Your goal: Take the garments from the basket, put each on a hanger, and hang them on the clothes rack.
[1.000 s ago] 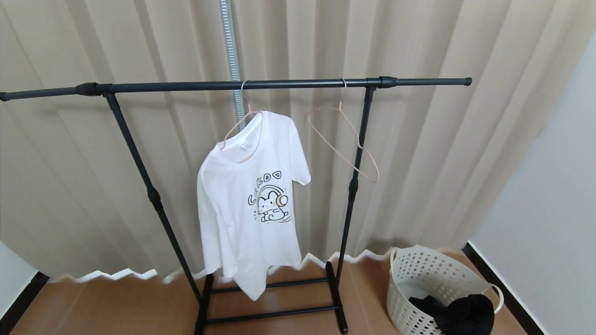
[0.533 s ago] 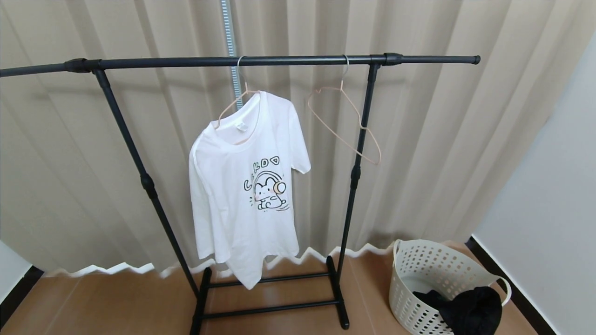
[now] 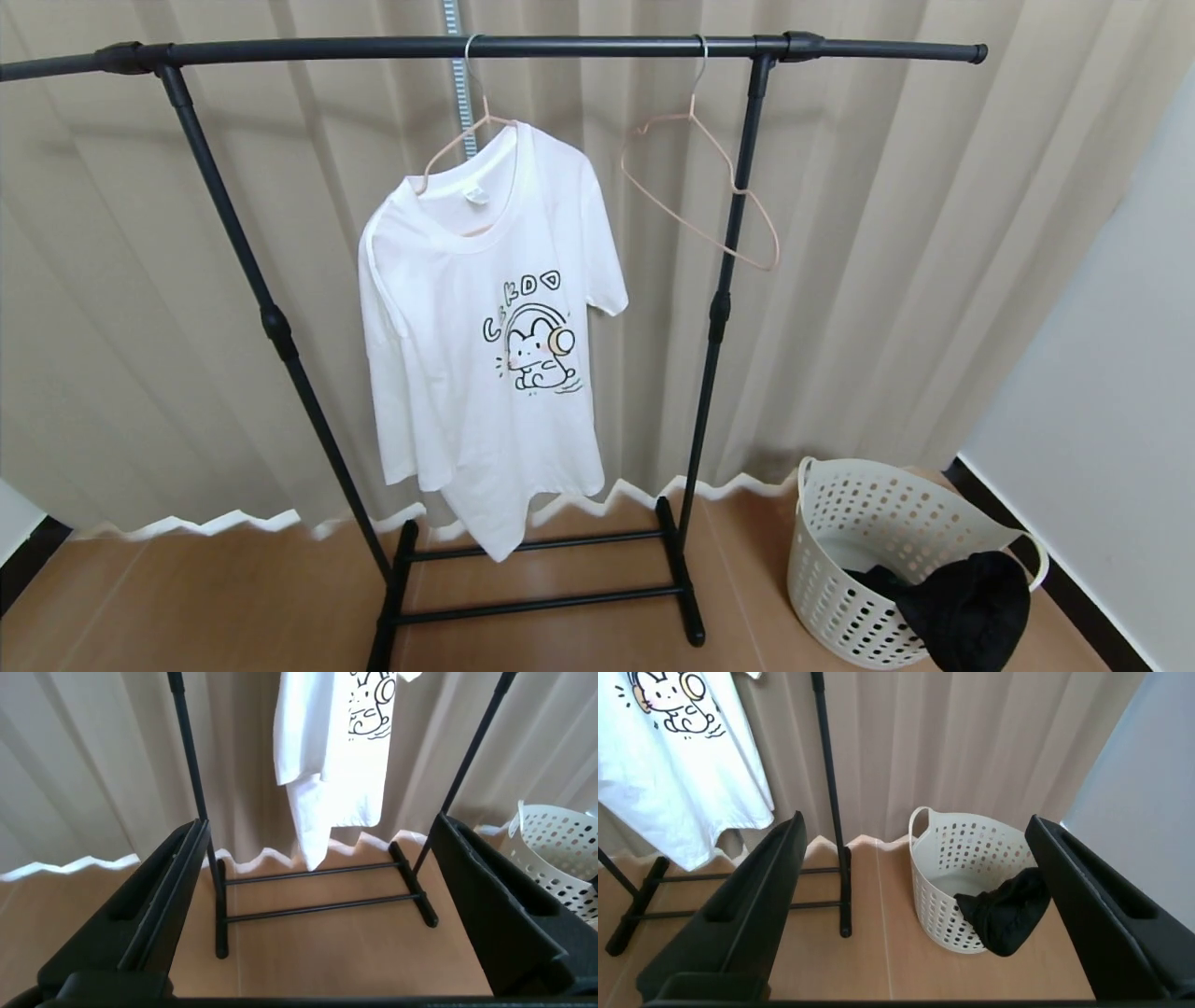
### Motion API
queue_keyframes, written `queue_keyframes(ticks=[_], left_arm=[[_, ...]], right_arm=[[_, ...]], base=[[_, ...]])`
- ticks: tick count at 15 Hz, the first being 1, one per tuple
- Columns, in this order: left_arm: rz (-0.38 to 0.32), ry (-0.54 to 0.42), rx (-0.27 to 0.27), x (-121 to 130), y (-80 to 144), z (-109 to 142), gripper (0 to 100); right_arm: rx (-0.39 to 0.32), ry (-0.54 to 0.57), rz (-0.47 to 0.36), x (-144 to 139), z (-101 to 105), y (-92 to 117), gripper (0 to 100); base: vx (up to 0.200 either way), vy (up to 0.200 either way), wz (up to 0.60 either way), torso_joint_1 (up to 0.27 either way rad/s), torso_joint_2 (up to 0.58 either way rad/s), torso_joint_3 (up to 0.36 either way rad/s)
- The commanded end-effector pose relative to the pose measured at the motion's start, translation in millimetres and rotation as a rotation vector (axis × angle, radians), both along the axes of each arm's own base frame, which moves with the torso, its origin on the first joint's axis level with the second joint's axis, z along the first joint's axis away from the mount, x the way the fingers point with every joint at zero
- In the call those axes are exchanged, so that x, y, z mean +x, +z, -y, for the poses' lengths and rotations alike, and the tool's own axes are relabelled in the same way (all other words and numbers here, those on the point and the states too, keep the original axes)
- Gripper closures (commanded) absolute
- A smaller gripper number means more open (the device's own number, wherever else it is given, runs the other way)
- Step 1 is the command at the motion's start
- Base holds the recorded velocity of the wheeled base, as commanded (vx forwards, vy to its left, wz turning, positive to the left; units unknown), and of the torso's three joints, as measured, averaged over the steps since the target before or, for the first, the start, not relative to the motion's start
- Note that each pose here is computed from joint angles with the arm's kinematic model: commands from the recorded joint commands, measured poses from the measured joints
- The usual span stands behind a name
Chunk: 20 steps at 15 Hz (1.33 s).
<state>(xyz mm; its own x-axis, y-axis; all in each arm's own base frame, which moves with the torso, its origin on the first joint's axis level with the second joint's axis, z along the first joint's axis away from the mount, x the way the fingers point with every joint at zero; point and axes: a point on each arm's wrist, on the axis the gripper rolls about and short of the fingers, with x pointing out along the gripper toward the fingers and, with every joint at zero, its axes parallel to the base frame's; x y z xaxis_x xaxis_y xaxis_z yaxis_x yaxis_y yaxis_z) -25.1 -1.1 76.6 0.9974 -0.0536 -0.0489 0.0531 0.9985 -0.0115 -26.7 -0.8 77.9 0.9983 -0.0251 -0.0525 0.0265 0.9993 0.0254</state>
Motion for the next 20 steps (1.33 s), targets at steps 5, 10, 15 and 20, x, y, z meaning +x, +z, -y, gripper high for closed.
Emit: queue_keyframes(ticks=[5,10,15,20], left_arm=[[-0.002,0.0,0.0,0.1,0.1,0.0,0],[-0.002,0.0,0.0,0.1,0.1,0.0,0],[-0.002,0.0,0.0,0.1,0.1,0.0,0],[-0.002,0.001,0.0,0.1,0.1,0.0,0]], right_arm=[[0.001,-0.001,-0.001,0.1,0.0,0.1,0],[0.001,0.001,-0.001,0.1,0.0,0.1,0],[0.001,-0.001,-0.003,0.2,0.0,-0.4,0],[-0.001,-0.001,-0.003,0.2,0.0,-0.4,0]], base=[[0.0,0.0,0.0,-0.152,0.49,0.338],[0.0,0.0,0.0,-0.1,0.47,0.359],[0.0,0.0,0.0,-0.017,0.12,0.1],[0.0,0.0,-0.48,-0.002,0.01,0.005]])
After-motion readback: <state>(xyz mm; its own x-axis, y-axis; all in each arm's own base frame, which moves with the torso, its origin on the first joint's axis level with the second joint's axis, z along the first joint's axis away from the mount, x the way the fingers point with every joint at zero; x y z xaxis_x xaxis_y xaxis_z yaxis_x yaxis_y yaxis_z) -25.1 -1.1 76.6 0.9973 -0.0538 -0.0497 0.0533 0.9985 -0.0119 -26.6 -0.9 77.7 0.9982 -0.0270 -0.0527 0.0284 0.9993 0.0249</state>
